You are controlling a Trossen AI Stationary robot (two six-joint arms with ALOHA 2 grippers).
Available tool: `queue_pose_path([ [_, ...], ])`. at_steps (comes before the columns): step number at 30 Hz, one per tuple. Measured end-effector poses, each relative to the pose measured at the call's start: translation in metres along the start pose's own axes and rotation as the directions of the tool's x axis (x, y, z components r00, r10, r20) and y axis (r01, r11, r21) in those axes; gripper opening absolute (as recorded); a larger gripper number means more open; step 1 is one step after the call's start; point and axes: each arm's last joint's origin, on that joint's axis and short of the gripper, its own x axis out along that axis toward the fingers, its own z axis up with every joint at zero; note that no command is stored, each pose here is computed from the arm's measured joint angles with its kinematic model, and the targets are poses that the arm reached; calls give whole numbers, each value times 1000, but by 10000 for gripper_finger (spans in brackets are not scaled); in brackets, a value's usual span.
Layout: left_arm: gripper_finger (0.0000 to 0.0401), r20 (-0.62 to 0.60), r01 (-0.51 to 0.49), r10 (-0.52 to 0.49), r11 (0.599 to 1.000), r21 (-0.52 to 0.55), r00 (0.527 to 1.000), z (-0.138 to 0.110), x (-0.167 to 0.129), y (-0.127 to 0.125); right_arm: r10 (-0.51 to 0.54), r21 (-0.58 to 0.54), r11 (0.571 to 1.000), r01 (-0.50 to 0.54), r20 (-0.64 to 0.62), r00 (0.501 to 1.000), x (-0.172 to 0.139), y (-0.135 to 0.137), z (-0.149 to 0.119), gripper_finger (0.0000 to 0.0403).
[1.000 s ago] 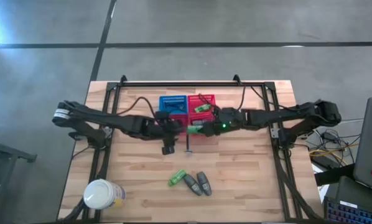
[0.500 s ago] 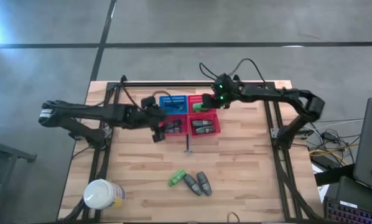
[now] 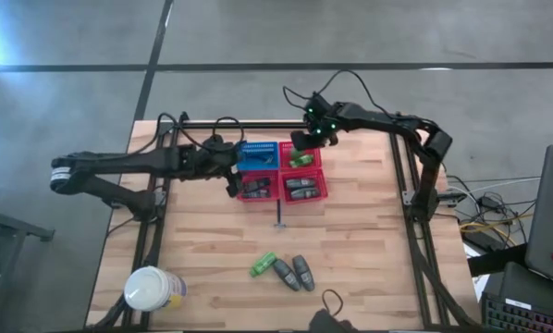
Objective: Pick & Place Travel size toiletries
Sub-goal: Put the shampoo into the top red bin, then put the razor into the blue bin
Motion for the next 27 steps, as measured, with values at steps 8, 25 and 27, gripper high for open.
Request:
queue_pose_path([
  [8,261,-73,105,-111,991,-84,991,-17,13,-1,-110,-85,990,113,40,993,-8,1,1,189],
  [25,261,-127,150,-223,893,-425,967,-36,27,-25,-373,-197,898,393,134,918,-80,21,-55,309],
  [27,261,-109,135,-213,864,-485,971,-36,32,-37,-388,-203,892,404,111,915,-85,17,-64,318],
])
